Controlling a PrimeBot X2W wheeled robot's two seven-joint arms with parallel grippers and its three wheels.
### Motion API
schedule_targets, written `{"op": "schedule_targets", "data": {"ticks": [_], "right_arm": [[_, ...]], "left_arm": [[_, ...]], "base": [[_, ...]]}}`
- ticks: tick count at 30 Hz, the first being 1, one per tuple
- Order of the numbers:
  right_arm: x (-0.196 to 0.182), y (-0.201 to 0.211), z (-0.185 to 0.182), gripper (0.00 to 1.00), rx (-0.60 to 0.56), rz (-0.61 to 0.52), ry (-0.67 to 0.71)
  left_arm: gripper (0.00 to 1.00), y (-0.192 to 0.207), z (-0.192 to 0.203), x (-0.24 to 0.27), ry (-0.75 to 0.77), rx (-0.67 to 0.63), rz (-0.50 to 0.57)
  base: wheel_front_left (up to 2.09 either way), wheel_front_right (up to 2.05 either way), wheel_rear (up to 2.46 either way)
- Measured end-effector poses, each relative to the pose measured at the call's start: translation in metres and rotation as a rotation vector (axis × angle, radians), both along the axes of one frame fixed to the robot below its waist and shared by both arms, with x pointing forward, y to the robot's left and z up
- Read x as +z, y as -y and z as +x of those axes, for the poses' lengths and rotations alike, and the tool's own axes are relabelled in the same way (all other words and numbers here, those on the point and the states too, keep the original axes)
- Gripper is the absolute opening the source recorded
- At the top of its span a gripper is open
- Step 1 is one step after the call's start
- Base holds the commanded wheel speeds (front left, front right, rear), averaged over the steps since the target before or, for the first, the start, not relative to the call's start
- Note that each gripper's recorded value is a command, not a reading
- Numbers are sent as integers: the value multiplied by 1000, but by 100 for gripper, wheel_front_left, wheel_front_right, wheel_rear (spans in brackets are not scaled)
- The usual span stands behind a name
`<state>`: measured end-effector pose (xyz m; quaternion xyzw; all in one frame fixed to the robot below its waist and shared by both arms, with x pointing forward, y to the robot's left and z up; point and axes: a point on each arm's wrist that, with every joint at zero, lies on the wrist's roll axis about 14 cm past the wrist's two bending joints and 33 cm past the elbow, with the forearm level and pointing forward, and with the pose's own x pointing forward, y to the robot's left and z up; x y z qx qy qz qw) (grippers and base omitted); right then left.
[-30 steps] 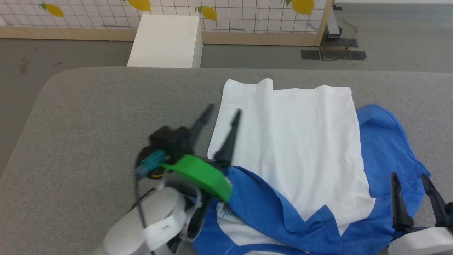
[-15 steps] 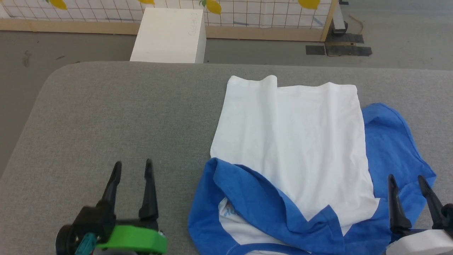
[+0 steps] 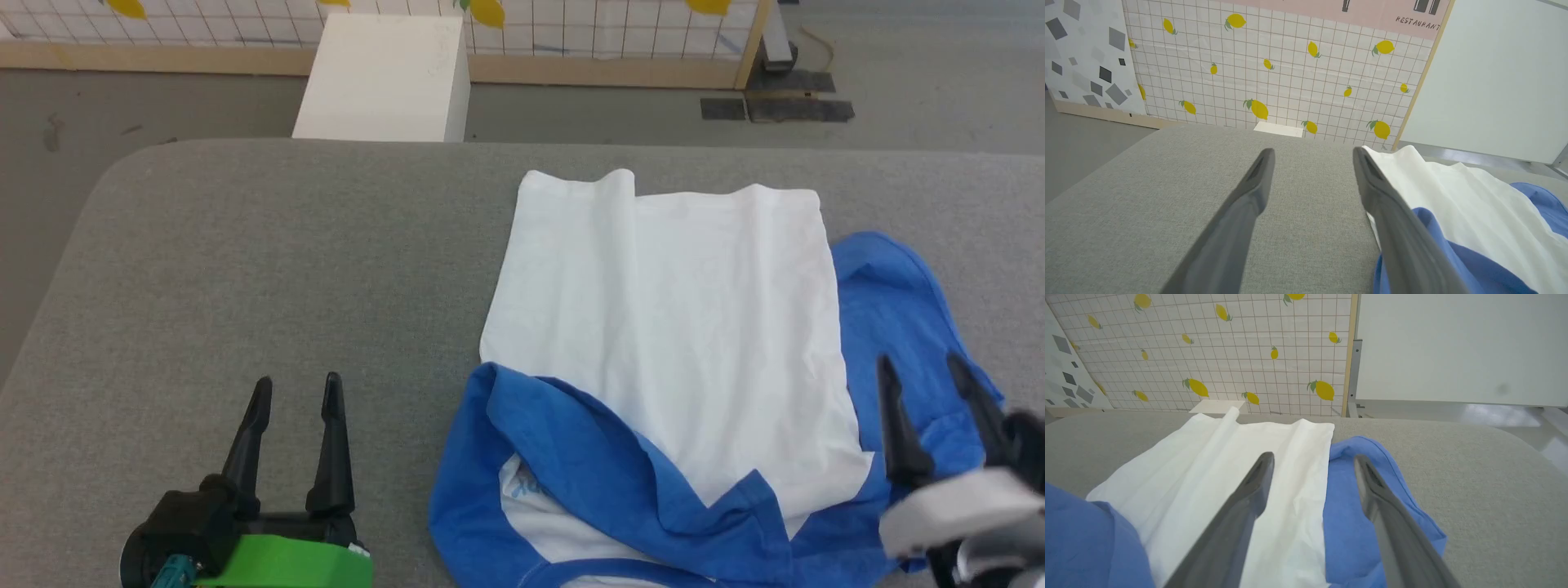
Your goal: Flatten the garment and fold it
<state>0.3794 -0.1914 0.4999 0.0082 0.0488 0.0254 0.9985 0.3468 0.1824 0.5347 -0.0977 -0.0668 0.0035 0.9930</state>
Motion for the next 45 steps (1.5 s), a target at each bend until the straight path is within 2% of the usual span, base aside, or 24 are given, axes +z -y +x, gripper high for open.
{"op": "schedule_targets", "data": {"ticks": [6,11,14,16,20,23,28,32,36,37,38,39,45], "right_arm": [[41,17,57,100,39,-64,30],[48,37,102,100,49,-99,-64],[30,50,122,100,36,-111,-192],[12,55,132,100,31,-82,-286],[-30,66,142,100,14,-49,-496],[-56,76,143,100,2,-75,-621],[-86,79,152,100,2,-86,-715],[-121,59,155,100,50,-73,-809],[-129,52,160,100,69,-67,-830],[-131,52,160,72,69,-64,-836],[-132,53,160,34,66,-62,-842],[-132,53,160,0,61,-55,-844],[-121,56,162,0,44,-34,-794]], "left_arm": [[100,10,17,-12,-21,-48,9],[100,22,40,-14,-9,-94,-10],[100,28,54,-19,-11,-116,-15],[100,31,63,-25,-19,-130,-16],[100,38,75,-39,-44,-152,-12],[100,41,81,-50,-65,-164,-15],[100,39,85,-70,-115,-163,-9],[100,29,83,-79,-145,-133,-4],[100,22,80,-85,-166,-116,3],[100,20,79,-86,-170,-111,5],[100,19,78,-86,-173,-108,7],[100,18,78,-87,-175,-106,8],[100,13,76,-84,-169,-94,12]], "base": [[0,0,0],[0,0,0],[0,0,0],[0,0,0],[0,0,0],[0,0,0],[0,0,0],[0,0,0],[0,0,0],[0,0,0],[0,0,0],[0,0,0],[0,0,0]]}}
